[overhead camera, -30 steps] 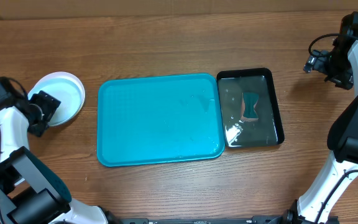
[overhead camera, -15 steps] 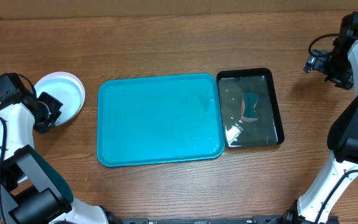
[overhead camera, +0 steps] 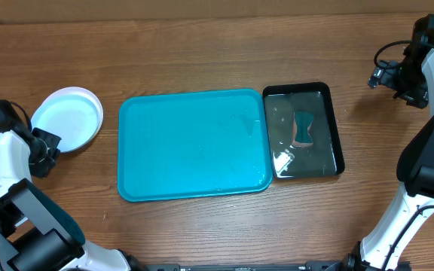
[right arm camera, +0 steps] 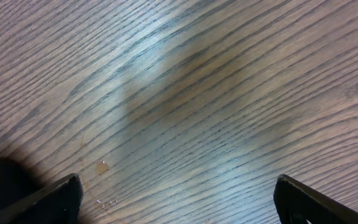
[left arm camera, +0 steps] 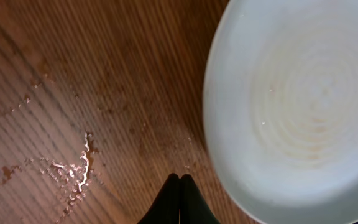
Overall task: Clean dirty plates on tray and stack at the side
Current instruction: 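Release the plate and withdraw the left gripper toward the teal tray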
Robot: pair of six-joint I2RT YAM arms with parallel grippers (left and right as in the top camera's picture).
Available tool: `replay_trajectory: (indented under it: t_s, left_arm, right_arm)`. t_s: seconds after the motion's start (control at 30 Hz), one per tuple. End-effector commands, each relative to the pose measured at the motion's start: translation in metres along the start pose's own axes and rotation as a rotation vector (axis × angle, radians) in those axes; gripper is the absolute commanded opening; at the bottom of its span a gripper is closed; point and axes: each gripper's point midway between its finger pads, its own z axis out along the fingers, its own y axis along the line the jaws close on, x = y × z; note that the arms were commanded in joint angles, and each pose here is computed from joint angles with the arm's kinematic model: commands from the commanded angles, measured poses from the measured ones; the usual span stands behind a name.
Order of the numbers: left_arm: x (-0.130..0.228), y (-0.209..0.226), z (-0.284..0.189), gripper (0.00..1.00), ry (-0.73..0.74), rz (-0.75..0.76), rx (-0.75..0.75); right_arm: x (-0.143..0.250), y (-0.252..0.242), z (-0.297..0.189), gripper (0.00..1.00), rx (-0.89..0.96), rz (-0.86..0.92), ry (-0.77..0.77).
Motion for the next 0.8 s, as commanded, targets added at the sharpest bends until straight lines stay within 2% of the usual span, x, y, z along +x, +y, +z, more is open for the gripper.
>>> replay_trajectory:
  t_s: [0.0,0.1,0.23,0.47,0.77]
  left_arm:
    - [-0.008,0.003,-0.010,0.04,-0.032,-0.030,-0.021]
    - [-0.013,0.017,-0.011,0.04,-0.072,-0.029,-0.097]
    - [-0.011,0.019,-0.005,0.04,-0.075,-0.031,-0.106]
    - [-0.003,-0.003,0.011,0.04,-0.087,0.000,-0.012]
    - [0.001,-0.009,0.017,0.05,-0.088,0.009,0.016]
  right_arm:
    - [-0.007,0.000,-0.016,1.00,-0.004,0.005,-0.048]
    - [-0.007,0.000,-0.016,1.00,-0.004,0.005,-0.048]
    - [-0.007,0.000,-0.016,1.00,-0.004,0.005,-0.048]
    - [-0.007,0.000,-0.016,1.00,-0.004,0.005,-0.048]
    - [-0.007,0.000,-0.016,1.00,-0.004,0.005,-0.048]
